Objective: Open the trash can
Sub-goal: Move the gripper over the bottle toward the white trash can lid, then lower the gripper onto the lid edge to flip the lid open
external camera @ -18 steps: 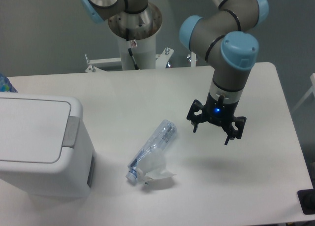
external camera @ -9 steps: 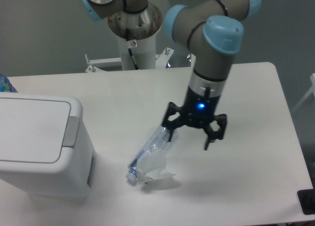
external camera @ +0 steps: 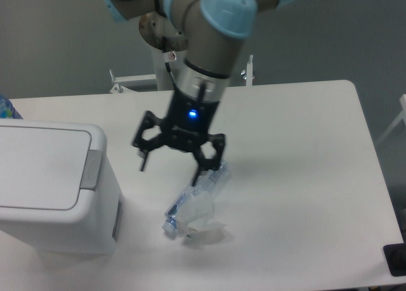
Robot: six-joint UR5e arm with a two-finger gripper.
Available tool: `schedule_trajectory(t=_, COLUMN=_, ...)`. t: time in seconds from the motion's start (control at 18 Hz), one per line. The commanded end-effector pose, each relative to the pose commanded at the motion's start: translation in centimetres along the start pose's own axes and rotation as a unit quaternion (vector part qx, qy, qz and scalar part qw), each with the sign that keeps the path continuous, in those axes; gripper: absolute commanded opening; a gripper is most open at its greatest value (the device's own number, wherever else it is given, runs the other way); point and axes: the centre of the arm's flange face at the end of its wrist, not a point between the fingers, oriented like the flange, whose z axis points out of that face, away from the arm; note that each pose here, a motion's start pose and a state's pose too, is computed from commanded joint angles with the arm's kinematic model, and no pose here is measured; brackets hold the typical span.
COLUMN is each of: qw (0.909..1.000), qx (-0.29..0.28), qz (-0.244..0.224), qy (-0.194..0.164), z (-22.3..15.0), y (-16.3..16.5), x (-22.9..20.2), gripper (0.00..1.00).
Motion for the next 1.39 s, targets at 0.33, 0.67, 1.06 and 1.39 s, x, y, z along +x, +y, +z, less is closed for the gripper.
schedule_trajectory(t=0.33, qw=0.9998, qx=-0.012, qz=0.005, qy=0.012, z=1.6, y=0.3, x=1.7, gripper=1.00)
schedule_trajectory(t=0.67, qw=1.0000, qx=0.003, qz=0.000, qy=0.004, z=1.7, y=-0.1, x=1.4, gripper=1.00)
schedule_trajectory(t=1.06, qw=1.0000, qx=0.003, qz=-0.002, qy=0.001, z=3.0, y=0.3, x=0.8, gripper=1.00)
schedule_trajectory(t=1.39, qw=1.0000, qx=0.005, qz=0.002, qy=-0.008, z=3.4, y=0.7, x=0.7, gripper=1.00)
